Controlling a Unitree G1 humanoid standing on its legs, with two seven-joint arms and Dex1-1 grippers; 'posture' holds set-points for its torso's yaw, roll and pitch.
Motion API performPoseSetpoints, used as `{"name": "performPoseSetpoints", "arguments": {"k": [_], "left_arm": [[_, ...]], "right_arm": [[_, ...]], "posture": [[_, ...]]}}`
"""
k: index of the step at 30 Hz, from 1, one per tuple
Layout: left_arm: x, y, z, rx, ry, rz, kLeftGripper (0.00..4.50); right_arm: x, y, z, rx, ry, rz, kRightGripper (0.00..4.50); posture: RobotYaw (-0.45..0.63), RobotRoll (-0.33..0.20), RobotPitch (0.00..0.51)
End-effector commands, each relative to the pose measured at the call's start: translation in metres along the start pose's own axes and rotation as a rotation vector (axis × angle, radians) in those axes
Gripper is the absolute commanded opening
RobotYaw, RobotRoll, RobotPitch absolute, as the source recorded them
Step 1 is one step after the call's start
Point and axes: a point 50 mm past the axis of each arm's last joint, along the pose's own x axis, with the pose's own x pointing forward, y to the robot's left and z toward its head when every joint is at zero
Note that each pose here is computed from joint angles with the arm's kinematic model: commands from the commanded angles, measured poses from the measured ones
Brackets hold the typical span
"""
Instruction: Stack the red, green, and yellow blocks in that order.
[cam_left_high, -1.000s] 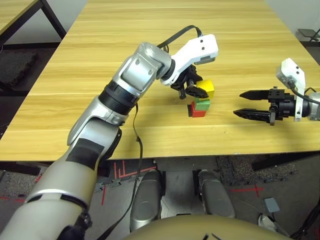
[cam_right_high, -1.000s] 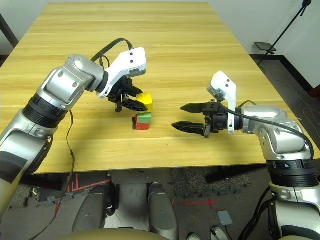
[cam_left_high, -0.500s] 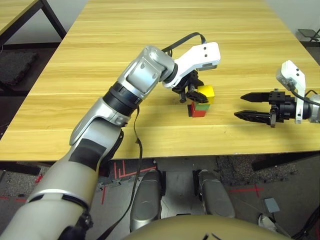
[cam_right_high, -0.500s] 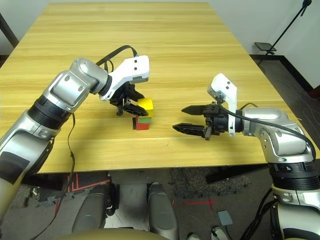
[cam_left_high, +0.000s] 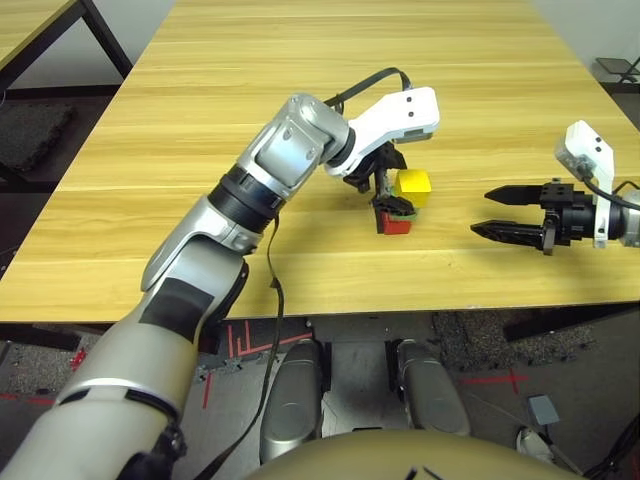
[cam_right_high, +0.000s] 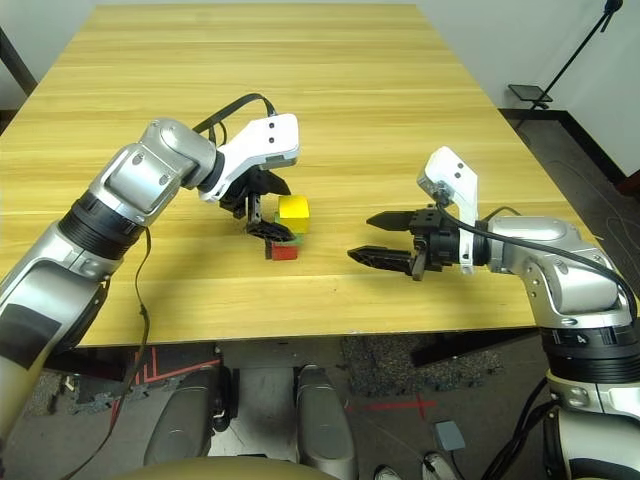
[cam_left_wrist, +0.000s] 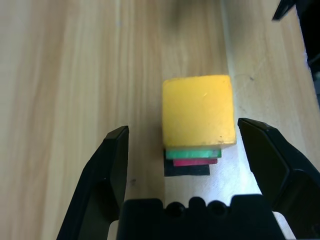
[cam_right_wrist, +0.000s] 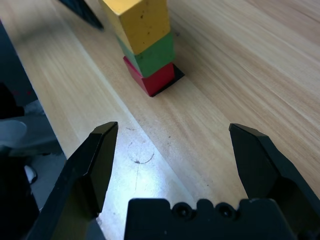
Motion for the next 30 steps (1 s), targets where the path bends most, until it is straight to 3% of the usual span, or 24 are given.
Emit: {"name": "performPoseSetpoints", "arguments": {"k": [1,5,9,12,18,23,30], "left_arm": [[-0.028,-0.009,0.009,-0.085,-0.112,0.043,4.47],[-0.078,-0.015,0.001,-0.264,-0.289,0.301,4.47],[-0.106,-0.008,-0.047,-0.434,-0.463,0.856,4.47],[-0.109,-0.022,-0.089,-0.458,-0.499,1.116,4.47],[-0.102,-0.043,-0.126,-0.504,-0.631,1.395,4.47],[-0.097,-0.056,-0.158,-0.488,-0.579,1.501,4.47],[-0.101,-0.056,-0.183,-0.492,-0.493,1.570,4.47]], "right_arm": [[-0.017,-0.004,0.006,0.001,-0.027,-0.012,4.50],[-0.049,-0.029,0.000,0.082,-0.093,-0.212,4.50],[-0.070,-0.064,-0.013,0.116,-0.274,-0.488,4.50],[-0.077,-0.085,-0.022,0.110,-0.409,-0.652,4.50],[-0.090,-0.103,-0.049,0.098,-0.445,-0.877,4.50],[-0.090,-0.107,-0.066,0.128,-0.422,-0.972,4.50],[-0.076,-0.108,-0.074,0.166,-0.425,-0.976,4.50]], "posture": [[0.05,-0.081,0.074],[0.07,-0.094,0.074],[0.10,-0.103,0.079],[0.11,-0.111,0.084],[0.11,-0.123,0.099],[0.10,-0.120,0.104],[0.13,-0.125,0.101]]}}
